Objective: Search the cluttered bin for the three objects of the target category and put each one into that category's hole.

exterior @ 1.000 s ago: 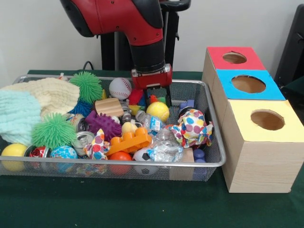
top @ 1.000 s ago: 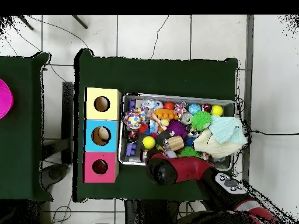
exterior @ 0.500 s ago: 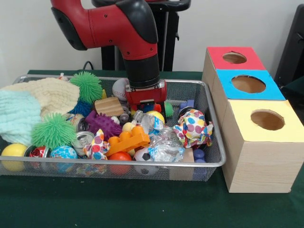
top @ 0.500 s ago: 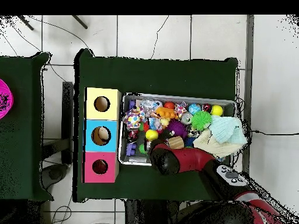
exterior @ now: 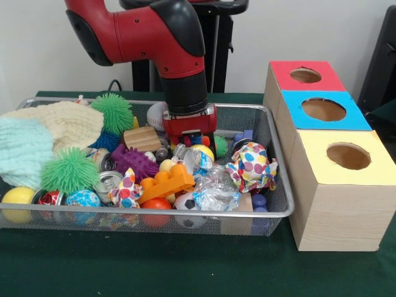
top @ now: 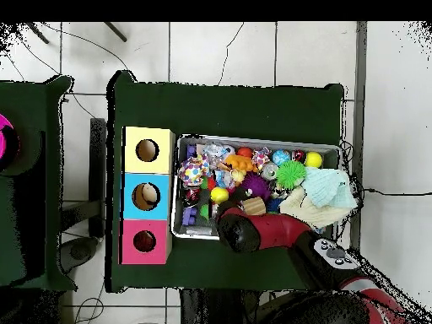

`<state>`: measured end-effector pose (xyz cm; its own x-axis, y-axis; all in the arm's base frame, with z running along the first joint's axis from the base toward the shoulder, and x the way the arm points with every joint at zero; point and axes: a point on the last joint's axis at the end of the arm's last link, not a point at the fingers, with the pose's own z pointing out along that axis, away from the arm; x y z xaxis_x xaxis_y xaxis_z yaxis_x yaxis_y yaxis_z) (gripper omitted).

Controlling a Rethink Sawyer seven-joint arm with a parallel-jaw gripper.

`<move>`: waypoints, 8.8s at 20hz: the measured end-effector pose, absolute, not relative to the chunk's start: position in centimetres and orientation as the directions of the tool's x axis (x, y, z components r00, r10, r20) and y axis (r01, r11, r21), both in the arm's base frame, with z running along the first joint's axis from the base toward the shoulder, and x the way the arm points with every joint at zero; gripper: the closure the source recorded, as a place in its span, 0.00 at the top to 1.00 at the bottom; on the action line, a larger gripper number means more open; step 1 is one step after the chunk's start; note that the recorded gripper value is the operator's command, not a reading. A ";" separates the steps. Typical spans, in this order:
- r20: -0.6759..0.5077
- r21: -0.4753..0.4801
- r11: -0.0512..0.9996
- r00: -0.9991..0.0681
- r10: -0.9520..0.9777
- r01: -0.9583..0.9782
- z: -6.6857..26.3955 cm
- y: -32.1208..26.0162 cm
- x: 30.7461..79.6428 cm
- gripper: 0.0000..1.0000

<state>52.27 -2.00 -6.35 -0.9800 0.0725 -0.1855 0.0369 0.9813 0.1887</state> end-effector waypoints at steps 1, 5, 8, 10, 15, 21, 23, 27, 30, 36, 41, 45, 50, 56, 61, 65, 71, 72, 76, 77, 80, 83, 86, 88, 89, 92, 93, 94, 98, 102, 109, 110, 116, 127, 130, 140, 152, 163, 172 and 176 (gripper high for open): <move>-0.185 0.192 0.981 -0.980 0.075 0.039 -6.4 -2.0 52.3 1.00; -0.177 0.202 0.978 -0.981 0.084 0.048 -6.3 -2.2 52.4 1.00; -0.170 0.210 0.976 -0.981 0.090 0.053 -6.3 -2.3 52.5 1.00; -0.166 0.215 0.975 -0.982 0.094 0.057 -6.3 -2.3 52.5 1.00; -0.156 0.225 0.972 -0.983 0.102 0.065 -6.3 -2.5 52.8 1.00; -0.145 0.222 0.973 -0.985 0.089 0.055 -6.4 -2.5 53.1 1.00; -0.143 0.221 0.974 -0.986 0.084 0.051 -6.3 -2.5 53.1 1.00; -0.134 0.218 0.975 -0.988 0.075 0.044 -6.3 -2.5 53.2 1.00; -0.128 0.214 0.976 -0.989 0.070 0.042 -6.3 -2.5 53.4 1.00; -0.105 0.196 0.980 -0.994 0.041 0.020 -6.3 -2.3 53.8 1.00; -0.070 0.177 0.984 -0.998 0.008 -0.005 -6.3 -2.1 54.4 1.00; -0.040 0.163 0.987 -0.999 -0.009 -0.016 -6.3 -1.8 54.9 1.00; 0.000 0.150 0.988 -1.000 -0.024 -0.024 -6.3 -1.7 55.4 1.00; 0.031 0.138 0.990 -0.999 -0.039 -0.034 -6.3 -1.4 55.9 1.00; 0.052 0.130 0.991 -0.998 -0.045 -0.038 -6.3 -1.4 56.2 1.00; 0.064 0.121 0.992 -0.997 -0.050 -0.043 -6.3 -1.3 56.7 1.00; 0.047 0.103 0.993 -0.997 -0.057 -0.052 -6.4 -1.2 56.7 1.00; 0.037 0.093 0.994 -0.997 -0.062 -0.058 -6.4 -1.1 56.6 1.00; -0.031 0.040 0.996 -0.997 -0.073 -0.074 -6.4 -0.4 55.9 1.00; -0.073 0.025 0.997 -0.995 -0.067 -0.069 -6.5 -0.3 55.5 1.00; -0.171 0.014 0.998 -0.984 -0.055 -0.058 -6.6 -0.3 54.3 1.00; -0.317 0.025 0.998 -0.947 -0.048 -0.058 -7.0 -0.6 52.4 1.00; -0.465 0.049 0.995 -0.884 -0.056 -0.089 -7.7 -1.2 50.5 1.00; -0.538 0.062 0.992 -0.841 -0.060 -0.110 -8.1 -1.7 50.2 1.00; -0.566 0.066 0.991 -0.823 -0.058 -0.115 -8.4 -2.0 50.2 1.00; -0.636 0.077 0.991 -0.771 -0.036 -0.110 -9.0 -2.6 50.7 1.00; -0.651 0.080 0.991 -0.758 -0.030 -0.108 -9.2 -2.7 50.9 1.00; -0.659 0.080 0.991 -0.752 -0.028 -0.107 -9.3 -2.7 51.0 1.00; -0.660 0.079 0.991 -0.751 -0.029 -0.108 -9.3 -2.7 51.1 1.00; -0.662 0.078 0.991 -0.749 -0.032 -0.111 -9.4 -2.8 51.2 1.00; -0.670 0.072 0.988 -0.741 -0.053 -0.137 -9.5 -2.9 51.3 1.00; -0.670 0.072 0.988 -0.740 -0.055 -0.138 -9.5 -3.0 51.3 1.00; -0.675 0.064 0.987 -0.735 -0.065 -0.146 -9.7 -3.7 51.5 0.00; -0.665 0.050 0.988 -0.744 -0.074 -0.143 -8.1 -4.7 51.8 0.00; -0.659 0.039 0.990 -0.749 -0.075 -0.133 -7.3 -5.3 52.0 0.00; -0.685 0.000 0.996 -0.726 -0.062 -0.084 -2.2 -7.0 53.8 0.00; -0.703 -0.011 0.999 -0.710 -0.042 -0.049 -0.4 -7.8 54.8 0.00; -0.681 -0.005 1.000 -0.732 -0.011 -0.010 -0.5 -9.7 54.5 0.00; -0.666 -0.003 1.000 -0.746 0.021 0.031 -0.4 -9.6 55.0 1.00; -0.664 0.002 0.999 -0.747 0.034 0.044 -0.3 -9.0 55.4 1.00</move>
